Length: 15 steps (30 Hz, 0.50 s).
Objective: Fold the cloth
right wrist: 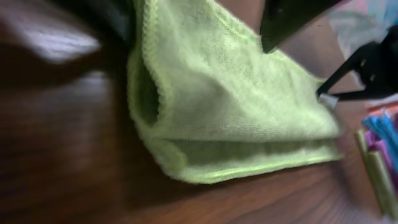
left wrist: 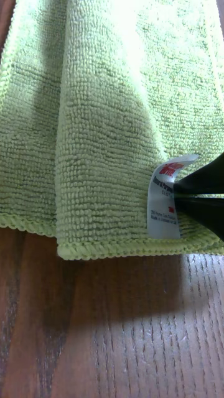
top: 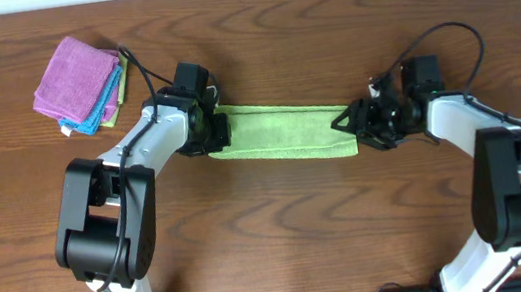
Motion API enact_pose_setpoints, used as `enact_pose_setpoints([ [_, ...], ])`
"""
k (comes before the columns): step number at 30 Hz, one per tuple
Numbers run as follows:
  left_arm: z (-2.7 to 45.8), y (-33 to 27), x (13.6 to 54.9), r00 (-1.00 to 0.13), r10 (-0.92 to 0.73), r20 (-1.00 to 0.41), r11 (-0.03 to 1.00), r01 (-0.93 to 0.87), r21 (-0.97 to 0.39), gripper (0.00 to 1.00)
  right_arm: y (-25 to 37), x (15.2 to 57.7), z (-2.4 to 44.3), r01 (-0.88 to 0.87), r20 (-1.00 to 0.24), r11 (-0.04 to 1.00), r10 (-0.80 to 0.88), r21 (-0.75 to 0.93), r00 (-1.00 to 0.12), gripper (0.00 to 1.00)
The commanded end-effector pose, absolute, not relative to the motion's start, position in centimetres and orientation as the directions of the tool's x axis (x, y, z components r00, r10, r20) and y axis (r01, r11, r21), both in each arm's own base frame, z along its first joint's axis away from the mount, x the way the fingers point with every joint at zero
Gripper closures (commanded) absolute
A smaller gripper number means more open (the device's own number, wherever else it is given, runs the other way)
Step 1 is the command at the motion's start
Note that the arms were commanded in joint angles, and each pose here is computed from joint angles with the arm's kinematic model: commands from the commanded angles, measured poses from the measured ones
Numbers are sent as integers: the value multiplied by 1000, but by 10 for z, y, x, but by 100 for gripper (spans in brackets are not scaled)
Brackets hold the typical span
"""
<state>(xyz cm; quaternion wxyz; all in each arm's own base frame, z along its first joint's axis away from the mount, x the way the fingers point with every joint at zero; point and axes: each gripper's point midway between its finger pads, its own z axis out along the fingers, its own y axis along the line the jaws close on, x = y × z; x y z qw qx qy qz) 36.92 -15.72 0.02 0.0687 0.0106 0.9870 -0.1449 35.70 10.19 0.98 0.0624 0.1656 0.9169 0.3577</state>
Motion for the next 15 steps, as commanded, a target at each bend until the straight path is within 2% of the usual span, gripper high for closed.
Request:
enact_pose_setpoints([
  [1, -2, -155, 365, -993, -10, -115, 961, 22, -277, 94, 103, 342, -15, 304, 61, 715, 344, 630, -937, 65],
  [3, 11, -156, 370, -991, -29, -130, 950, 13, -313, 94, 98, 343, -15, 314, 63, 711, 356, 629, -932, 93],
  [4, 22, -157, 373, -989, -36, -143, 942, 14, -336, 94, 95, 345, -13, 321, 66, 708, 363, 628, -929, 98],
  [9, 111, -130, 384, -956, -84, -283, 938, 20, -345, 94, 75, 353, 9, 332, 60, 726, 373, 602, -926, 98],
  [12, 160, -105, 369, -926, -127, -354, 945, -5, -326, 94, 41, 352, 29, 399, 43, 801, 426, 446, -904, 98],
  [15, 189, -88, 346, -911, -147, -386, 954, -28, -299, 94, 1, 344, 59, 462, -16, 860, 476, 216, -879, 98],
])
